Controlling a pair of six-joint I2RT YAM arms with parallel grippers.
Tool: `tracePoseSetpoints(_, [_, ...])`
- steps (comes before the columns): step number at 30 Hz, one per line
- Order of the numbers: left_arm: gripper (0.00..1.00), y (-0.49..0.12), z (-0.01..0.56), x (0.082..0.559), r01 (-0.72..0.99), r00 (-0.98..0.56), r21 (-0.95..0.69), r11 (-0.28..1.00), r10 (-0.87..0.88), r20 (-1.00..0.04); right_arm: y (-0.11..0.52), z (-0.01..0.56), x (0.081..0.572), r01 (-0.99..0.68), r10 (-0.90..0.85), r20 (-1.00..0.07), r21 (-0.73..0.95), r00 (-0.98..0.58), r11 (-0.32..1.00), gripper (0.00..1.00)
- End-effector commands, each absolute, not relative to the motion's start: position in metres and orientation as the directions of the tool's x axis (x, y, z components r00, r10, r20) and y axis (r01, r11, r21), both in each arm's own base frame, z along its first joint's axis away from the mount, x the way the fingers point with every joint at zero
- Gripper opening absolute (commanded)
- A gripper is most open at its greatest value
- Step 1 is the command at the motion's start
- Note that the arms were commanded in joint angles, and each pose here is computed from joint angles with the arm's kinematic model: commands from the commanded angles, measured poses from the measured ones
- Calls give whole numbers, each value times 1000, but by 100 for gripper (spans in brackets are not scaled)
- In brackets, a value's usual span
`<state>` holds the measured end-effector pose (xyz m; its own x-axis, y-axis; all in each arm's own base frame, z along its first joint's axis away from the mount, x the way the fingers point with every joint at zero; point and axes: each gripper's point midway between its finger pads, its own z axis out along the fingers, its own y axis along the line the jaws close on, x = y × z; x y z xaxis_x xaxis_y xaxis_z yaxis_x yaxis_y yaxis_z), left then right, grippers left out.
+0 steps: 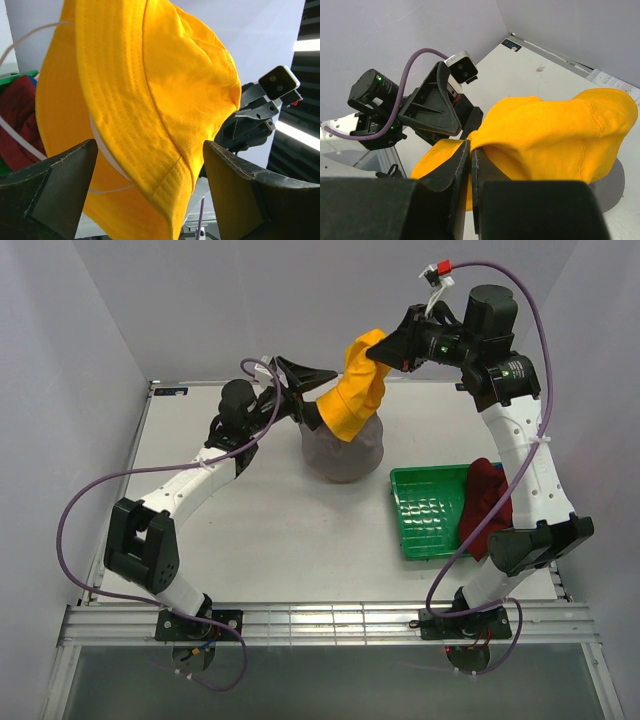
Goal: Stack the hats
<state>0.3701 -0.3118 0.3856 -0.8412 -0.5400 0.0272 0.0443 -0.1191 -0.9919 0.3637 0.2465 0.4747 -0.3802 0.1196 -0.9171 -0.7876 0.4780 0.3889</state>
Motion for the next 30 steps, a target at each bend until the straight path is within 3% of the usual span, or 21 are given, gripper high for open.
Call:
tracePoseSetpoints(1, [96, -316, 406, 361, 65, -855, -979, -191, -516, 44, 249, 487, 362, -811, 102, -945, 319, -309, 490, 8])
tracePoseSetpoints(3, [94, -316, 408, 362, 69, -856, -977, -202, -516, 46, 248, 485, 364, -804, 96, -948, 308, -303, 508, 8])
tracePoseSetpoints(6, [82, -316, 407, 363, 74, -849, -976, -204, -526, 46, 246, 482, 365, -797, 85, -950, 298, -300, 525, 8])
tracePoseSetpoints(7, [72, -315, 407, 365, 80, -845, -976, -203, -533, 42, 245, 481, 366, -792, 82, -950, 297, -301, 534, 8])
tracePoseSetpoints(9, [63, -315, 407, 367, 105, -841, -976, -193, -540, 16, 243, 478, 367, -787, 70, -951, 290, -302, 544, 8])
tracePoseSetpoints(10, [50, -317, 405, 370, 111, -841, -976, -185, -541, 7, 241, 478, 368, -782, 67, -952, 285, -300, 555, 8])
tracePoseSetpoints(17, [16, -329, 392, 388, 188, -842, -975, -119, -531, -98, 235, 463, 371, -751, 34, -946, 278, -323, 599, 8])
tracePoseSetpoints(20, [9, -335, 382, 395, 211, -846, -973, -91, -516, -135, 237, 456, 373, -744, 20, -943, 275, -333, 609, 8])
tracePoseSetpoints(30, [10, -328, 359, 425, 292, -819, -956, 9, -515, -255, 261, 422, 389, -713, -52, -931, 241, -362, 658, 8])
